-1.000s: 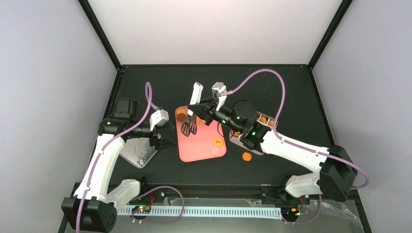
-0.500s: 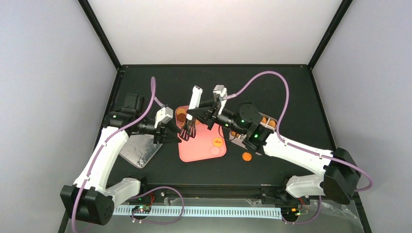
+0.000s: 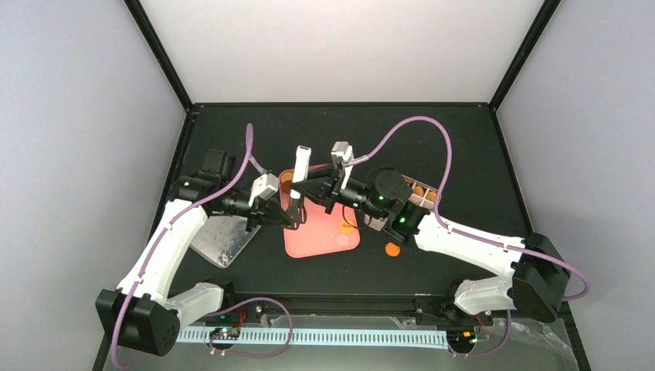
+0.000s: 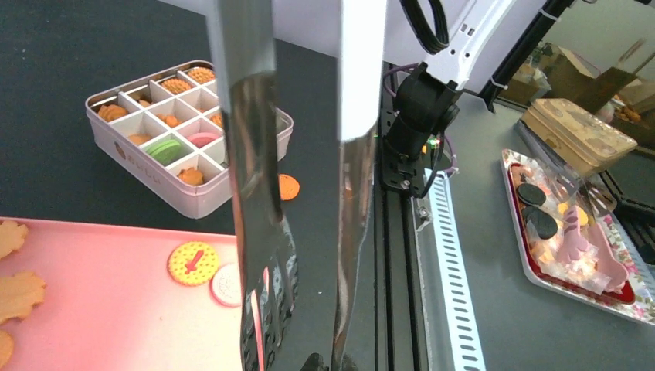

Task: Pack the cookies
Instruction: Adjust the clamp.

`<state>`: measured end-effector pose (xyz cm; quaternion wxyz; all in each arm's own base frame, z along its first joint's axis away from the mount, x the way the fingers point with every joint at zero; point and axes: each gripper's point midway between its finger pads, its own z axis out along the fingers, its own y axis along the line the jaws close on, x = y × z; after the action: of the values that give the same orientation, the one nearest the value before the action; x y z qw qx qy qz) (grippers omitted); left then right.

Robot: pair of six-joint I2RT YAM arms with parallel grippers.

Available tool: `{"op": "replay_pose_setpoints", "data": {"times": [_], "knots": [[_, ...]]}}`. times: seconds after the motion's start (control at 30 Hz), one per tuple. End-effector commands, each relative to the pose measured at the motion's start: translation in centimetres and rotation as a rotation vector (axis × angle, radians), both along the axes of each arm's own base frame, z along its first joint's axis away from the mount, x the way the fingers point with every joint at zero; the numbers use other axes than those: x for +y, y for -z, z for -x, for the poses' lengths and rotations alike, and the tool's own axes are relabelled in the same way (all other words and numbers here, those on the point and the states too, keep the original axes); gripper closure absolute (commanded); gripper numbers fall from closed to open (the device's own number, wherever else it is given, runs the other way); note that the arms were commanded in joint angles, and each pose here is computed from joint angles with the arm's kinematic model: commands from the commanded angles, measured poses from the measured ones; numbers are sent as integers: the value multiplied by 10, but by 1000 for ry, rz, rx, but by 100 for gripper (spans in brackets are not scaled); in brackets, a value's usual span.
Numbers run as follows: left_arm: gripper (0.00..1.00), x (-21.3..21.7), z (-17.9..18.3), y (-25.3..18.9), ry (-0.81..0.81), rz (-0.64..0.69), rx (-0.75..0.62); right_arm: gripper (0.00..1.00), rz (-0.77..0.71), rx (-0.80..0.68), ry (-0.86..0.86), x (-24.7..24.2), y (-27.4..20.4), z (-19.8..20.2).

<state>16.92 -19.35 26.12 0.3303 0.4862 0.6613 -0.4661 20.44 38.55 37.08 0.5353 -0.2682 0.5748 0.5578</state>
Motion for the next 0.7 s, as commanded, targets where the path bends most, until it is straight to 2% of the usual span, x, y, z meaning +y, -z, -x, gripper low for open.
{"op": "replay_pose_setpoints", "data": {"times": [0.0,0.17,0.27,0.43,0.67], "knots": [[98,-2,5,-11,40,29,-31,71,-62,-64,14,-4,-23,3],[98,-1,9,-7,54,12,-36,56,29,-58,-20,4,-11,5],[98,1,12,-4,62,-8,-44,51,80,-49,-82,8,-4,10],[98,3,14,-2,67,-37,-67,49,112,18,-204,4,3,10],[99,5,15,2,70,-66,-82,47,162,20,-324,2,3,16]]}}
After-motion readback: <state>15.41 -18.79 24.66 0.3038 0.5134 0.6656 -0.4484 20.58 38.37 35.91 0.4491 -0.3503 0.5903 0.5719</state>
